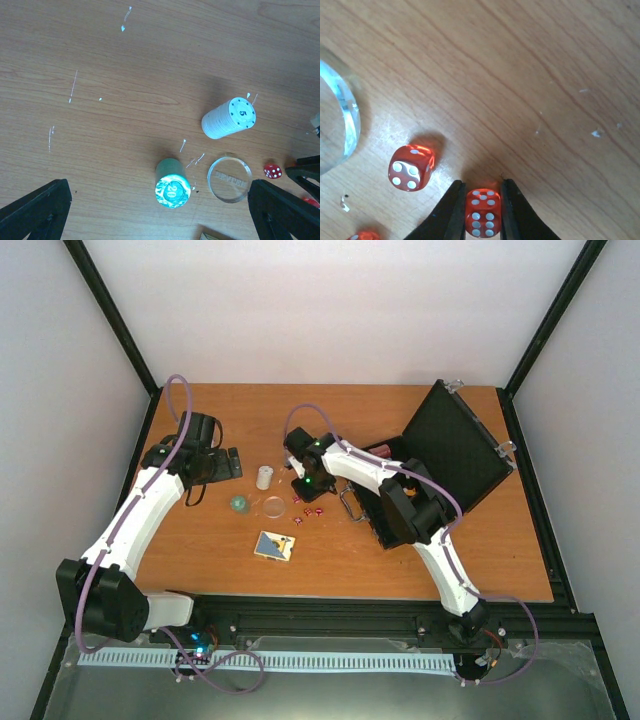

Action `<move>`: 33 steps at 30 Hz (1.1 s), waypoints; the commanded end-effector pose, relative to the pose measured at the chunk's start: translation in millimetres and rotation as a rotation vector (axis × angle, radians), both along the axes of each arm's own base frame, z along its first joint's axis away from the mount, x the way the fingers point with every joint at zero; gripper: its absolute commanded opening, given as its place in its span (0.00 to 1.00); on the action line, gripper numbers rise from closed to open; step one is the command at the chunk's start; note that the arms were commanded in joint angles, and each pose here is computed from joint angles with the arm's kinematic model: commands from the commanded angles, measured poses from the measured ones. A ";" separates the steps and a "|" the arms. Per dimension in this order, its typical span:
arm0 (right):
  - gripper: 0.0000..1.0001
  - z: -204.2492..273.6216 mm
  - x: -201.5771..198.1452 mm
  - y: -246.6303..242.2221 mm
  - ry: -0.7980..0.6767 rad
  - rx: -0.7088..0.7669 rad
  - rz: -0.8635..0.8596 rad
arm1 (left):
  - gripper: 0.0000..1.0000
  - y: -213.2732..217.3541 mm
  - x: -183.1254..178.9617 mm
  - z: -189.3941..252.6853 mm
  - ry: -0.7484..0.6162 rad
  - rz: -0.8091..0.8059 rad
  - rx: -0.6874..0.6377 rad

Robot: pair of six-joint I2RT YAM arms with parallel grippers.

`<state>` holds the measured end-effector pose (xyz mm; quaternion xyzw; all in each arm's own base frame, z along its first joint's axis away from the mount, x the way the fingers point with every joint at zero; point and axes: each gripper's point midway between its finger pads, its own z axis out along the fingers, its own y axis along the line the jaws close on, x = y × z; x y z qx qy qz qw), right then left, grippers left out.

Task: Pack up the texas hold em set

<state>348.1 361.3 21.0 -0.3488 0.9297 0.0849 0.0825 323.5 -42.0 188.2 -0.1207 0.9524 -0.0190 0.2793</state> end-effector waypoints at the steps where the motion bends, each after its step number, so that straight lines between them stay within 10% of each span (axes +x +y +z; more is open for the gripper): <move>1: 0.07 0.5 2.3 -0.9 -0.007 -0.015 -0.002 | 1.00 2.9 1.3 -0.5 0.001 0.015 0.007; 18: 0.03 106.7 40.3 -69.4 -0.224 -0.017 -0.195 | 1.00 -0.6 -1.6 -9.3 0.018 0.005 -0.010; 33: 0.03 59.8 47.2 -193.0 -0.167 -0.130 -0.410 | 1.00 -4.9 0.5 -16.7 0.040 -0.006 -0.026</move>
